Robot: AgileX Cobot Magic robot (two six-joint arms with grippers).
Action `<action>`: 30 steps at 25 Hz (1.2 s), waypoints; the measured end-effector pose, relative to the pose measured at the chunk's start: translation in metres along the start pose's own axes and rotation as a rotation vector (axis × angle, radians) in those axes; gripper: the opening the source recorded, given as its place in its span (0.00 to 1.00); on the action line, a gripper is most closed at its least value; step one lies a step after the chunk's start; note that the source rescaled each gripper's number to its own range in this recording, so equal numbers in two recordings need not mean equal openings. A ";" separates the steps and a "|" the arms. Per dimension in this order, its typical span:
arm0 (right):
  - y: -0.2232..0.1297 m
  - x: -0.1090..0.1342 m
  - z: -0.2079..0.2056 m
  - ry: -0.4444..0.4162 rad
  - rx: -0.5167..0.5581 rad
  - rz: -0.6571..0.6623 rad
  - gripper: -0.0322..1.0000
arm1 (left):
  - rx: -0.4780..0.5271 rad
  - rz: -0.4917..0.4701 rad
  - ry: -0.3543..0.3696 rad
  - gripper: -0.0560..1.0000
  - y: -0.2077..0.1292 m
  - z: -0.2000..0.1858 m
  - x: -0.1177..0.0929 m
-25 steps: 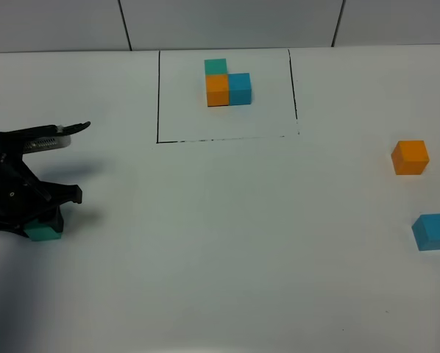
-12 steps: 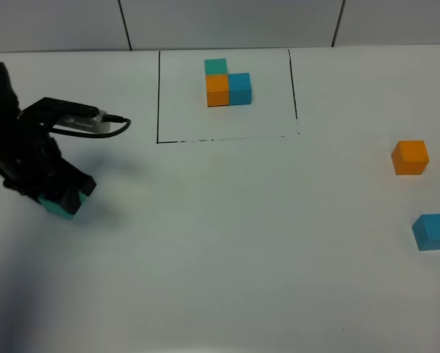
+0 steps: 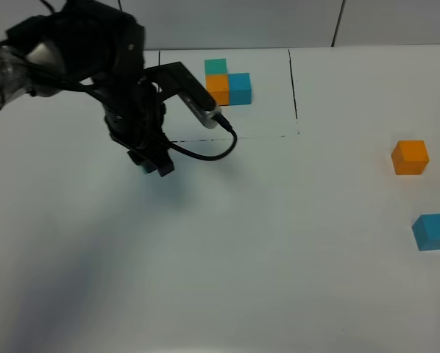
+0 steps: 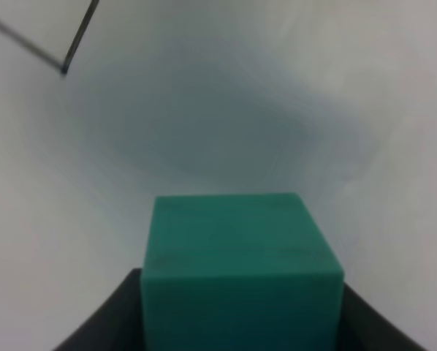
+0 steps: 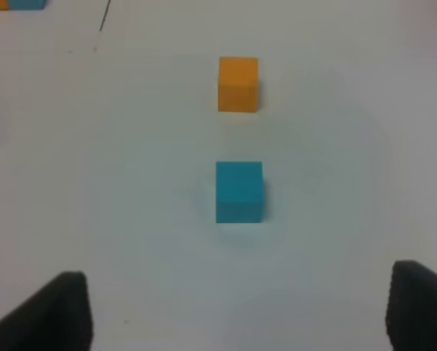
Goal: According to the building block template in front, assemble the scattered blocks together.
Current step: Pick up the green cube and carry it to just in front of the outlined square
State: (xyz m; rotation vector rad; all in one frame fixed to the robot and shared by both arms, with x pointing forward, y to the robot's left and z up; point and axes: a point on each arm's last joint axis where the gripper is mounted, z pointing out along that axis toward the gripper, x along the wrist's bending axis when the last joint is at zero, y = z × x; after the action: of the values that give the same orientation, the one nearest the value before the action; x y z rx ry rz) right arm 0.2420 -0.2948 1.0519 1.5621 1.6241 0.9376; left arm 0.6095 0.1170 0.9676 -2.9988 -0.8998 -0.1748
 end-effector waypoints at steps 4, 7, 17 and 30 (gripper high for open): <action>0.000 0.000 0.000 0.000 0.000 0.000 0.68 | -0.005 0.164 0.000 0.06 0.041 0.012 -0.012; 0.000 0.000 0.000 0.000 0.000 0.000 0.68 | 0.008 0.269 -0.009 0.06 0.064 0.025 -0.022; 0.000 0.000 0.000 0.001 0.000 0.001 0.67 | -0.015 0.472 -0.067 0.06 0.099 0.057 -0.039; 0.000 0.000 0.000 0.001 0.000 0.001 0.67 | -0.052 0.536 -0.068 0.05 0.106 0.074 -0.041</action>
State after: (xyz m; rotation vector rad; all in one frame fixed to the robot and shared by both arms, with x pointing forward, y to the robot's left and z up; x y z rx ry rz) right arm 0.2420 -0.2947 1.0519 1.5624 1.6244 0.9389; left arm 0.6417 0.0090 0.8922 -3.1724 -0.0704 -0.0892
